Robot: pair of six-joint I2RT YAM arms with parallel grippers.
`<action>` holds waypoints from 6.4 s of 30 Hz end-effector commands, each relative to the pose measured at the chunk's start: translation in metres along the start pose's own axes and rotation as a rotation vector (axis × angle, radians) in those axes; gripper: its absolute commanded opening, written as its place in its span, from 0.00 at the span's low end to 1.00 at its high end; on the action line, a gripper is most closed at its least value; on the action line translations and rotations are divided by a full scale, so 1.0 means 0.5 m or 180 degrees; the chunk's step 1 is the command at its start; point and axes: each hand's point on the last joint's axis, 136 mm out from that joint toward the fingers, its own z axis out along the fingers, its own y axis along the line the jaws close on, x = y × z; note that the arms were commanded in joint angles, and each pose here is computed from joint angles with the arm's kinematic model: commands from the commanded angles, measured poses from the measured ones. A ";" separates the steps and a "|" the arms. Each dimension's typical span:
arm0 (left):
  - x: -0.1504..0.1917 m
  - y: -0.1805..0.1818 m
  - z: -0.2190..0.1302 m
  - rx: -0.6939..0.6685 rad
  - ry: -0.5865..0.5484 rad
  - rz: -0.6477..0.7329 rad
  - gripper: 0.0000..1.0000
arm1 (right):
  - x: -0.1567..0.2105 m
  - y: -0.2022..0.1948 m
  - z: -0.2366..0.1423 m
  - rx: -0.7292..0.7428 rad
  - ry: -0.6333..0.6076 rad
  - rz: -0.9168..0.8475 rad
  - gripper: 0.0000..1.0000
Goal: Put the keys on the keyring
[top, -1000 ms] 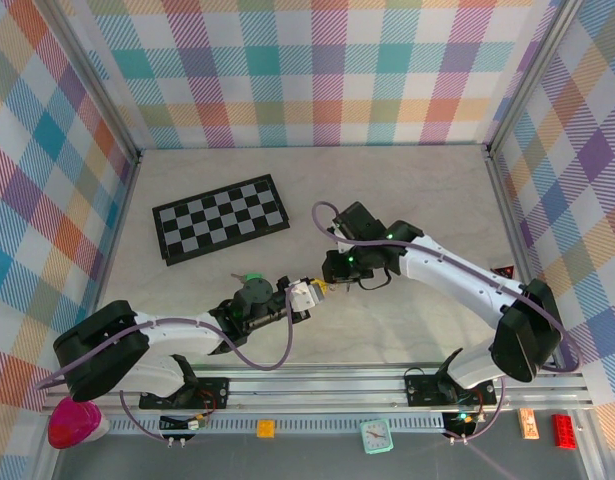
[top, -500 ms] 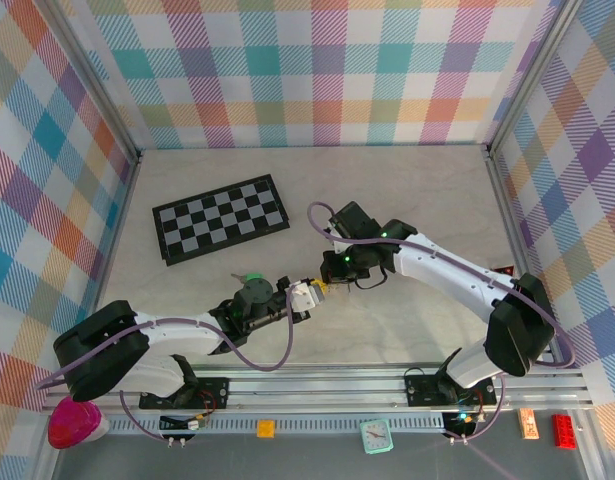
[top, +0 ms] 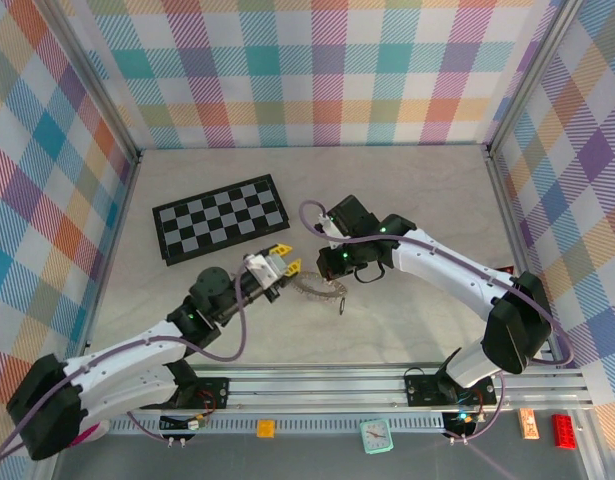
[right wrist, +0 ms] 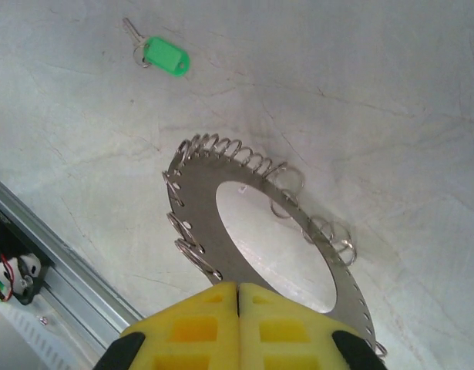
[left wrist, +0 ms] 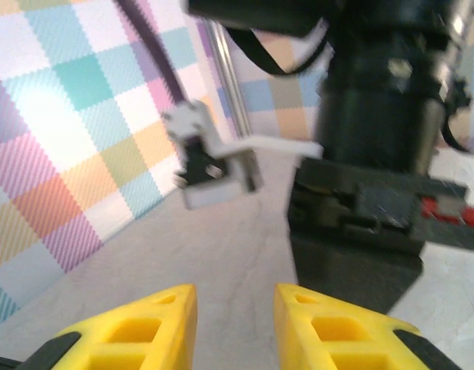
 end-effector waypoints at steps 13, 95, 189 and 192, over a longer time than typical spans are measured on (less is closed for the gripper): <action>0.068 -0.029 0.056 0.1087 0.0807 -0.0557 0.26 | -0.041 0.056 -0.050 -0.0363 -0.0800 -0.1305 0.00; 0.086 -0.139 0.036 0.2388 0.0374 -0.0943 0.00 | 0.014 0.122 -0.073 -0.1230 -0.1288 -0.2371 0.04; 0.093 -0.173 0.016 0.2182 0.0606 0.0086 0.00 | 0.092 0.108 -0.086 -0.1106 -0.1530 -0.2860 0.31; 0.099 -0.176 0.015 0.2198 0.0651 0.0107 0.00 | 0.080 0.111 -0.078 -0.1095 -0.1504 -0.2858 0.28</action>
